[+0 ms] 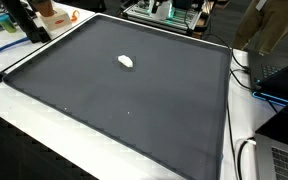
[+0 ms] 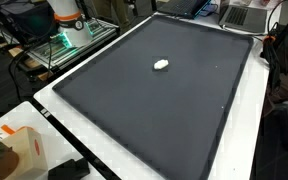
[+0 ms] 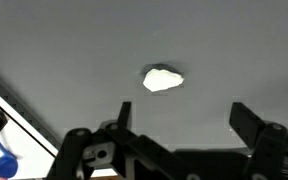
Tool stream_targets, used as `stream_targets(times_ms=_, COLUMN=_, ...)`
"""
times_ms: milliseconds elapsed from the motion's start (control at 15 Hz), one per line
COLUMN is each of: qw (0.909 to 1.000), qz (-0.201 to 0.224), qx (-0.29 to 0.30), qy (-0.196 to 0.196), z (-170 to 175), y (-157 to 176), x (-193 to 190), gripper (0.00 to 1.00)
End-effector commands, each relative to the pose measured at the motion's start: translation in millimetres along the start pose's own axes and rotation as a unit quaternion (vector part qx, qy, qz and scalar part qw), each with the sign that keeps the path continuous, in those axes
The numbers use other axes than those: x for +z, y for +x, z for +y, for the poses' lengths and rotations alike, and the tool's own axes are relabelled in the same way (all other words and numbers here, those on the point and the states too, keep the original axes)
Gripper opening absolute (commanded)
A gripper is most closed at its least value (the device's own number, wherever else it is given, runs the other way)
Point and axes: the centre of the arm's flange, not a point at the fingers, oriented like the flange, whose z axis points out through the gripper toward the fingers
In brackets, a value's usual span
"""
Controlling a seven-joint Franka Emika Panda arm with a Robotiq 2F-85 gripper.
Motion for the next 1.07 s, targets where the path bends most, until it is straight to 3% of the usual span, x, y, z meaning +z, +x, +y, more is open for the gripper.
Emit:
stream_targets(times_ms=0, qw=1.0, qz=0.0, qx=0.0, qy=0.0, z=0.1, y=0.1, x=0.0, gripper=1.0)
stream_targets(times_ms=333, qw=0.9986, qz=0.042, qx=0.032, qy=0.007, z=-6.0, y=-4.2, x=19.5, gripper=1.0)
stream_targets(times_ms=533, qw=0.9965, qz=0.066, qx=0.05, qy=-0.012, z=-10.5, y=-10.1, x=34.9, gripper=1.0)
stream_targets(times_ms=733, qw=0.9944, qz=0.038, qx=0.077, qy=-0.062, z=-1.5, y=-20.8, x=59.7, gripper=1.0)
stream_targets(times_ms=800, qw=0.9963, qz=0.051, qx=0.06, qy=-0.034, z=-6.6, y=-3.5, x=31.0, gripper=1.0)
stream_targets(times_ms=1000, qw=0.9954, qz=0.039, qx=0.072, qy=-0.049, z=-1.7, y=-7.3, x=44.9, gripper=1.0)
